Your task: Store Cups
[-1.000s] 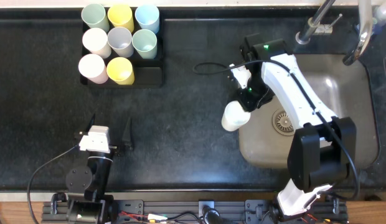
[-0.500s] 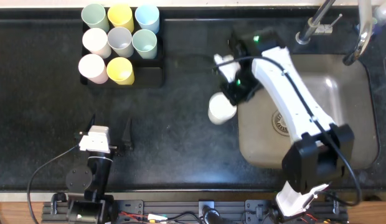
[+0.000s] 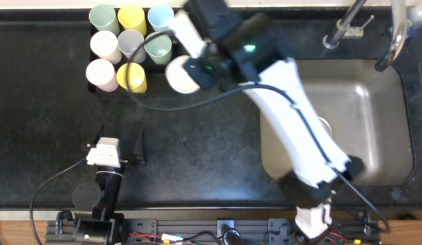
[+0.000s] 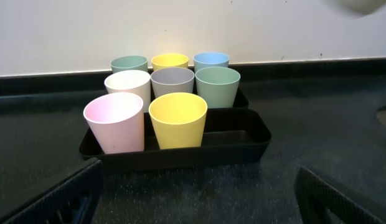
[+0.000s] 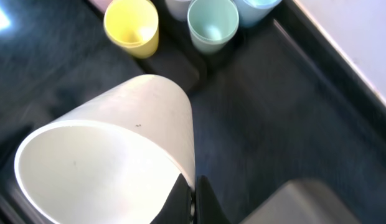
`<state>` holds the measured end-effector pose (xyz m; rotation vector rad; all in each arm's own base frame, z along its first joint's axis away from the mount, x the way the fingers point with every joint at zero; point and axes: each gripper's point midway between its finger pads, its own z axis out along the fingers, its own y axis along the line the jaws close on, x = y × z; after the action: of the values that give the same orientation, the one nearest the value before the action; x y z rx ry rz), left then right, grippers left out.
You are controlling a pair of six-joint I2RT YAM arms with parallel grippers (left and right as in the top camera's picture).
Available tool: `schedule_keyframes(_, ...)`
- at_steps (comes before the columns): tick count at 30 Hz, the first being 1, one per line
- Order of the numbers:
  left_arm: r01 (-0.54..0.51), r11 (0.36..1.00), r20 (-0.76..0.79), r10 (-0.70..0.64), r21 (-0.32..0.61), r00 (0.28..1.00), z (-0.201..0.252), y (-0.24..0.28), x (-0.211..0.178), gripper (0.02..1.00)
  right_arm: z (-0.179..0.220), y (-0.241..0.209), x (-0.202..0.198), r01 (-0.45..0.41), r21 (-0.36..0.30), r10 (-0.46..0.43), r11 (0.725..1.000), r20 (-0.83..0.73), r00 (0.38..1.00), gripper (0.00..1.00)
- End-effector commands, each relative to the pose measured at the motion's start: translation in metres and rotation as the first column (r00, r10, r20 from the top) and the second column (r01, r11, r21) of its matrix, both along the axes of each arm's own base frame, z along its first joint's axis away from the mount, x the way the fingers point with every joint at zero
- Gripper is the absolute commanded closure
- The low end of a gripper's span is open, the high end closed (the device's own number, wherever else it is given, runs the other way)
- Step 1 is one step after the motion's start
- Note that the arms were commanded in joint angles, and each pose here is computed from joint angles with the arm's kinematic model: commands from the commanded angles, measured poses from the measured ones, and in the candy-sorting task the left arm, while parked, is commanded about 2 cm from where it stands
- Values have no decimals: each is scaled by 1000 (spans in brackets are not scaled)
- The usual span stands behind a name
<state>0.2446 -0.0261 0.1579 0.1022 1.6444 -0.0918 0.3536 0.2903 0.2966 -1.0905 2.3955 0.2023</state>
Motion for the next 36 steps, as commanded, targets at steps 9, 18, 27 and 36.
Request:
schedule_keyframes(9, 5, 1000, 5, -5, 3, 1000, 0, 0, 0, 20, -65, 51, 47, 19, -70, -16, 997, 38, 999, 958)
schedule_keyframes(18, 5, 1000, 5, -5, 3, 1000, 0, 0, 0, 20, -117, 50, 57, 22, -83, -30, 996, -96, 995, 956)
schedule_keyframes(27, 5, 1000, 5, -5, 3, 1000, 0, 0, 0, 20, -135, 61, 56, 1, -66, -10, 998, -138, 990, 958)
schedule_keyframes(36, 5, 1000, 5, -5, 3, 1000, 0, 0, 0, 20, -154, 69, 62, -5, -59, -4, 998, -152, 988, 958)
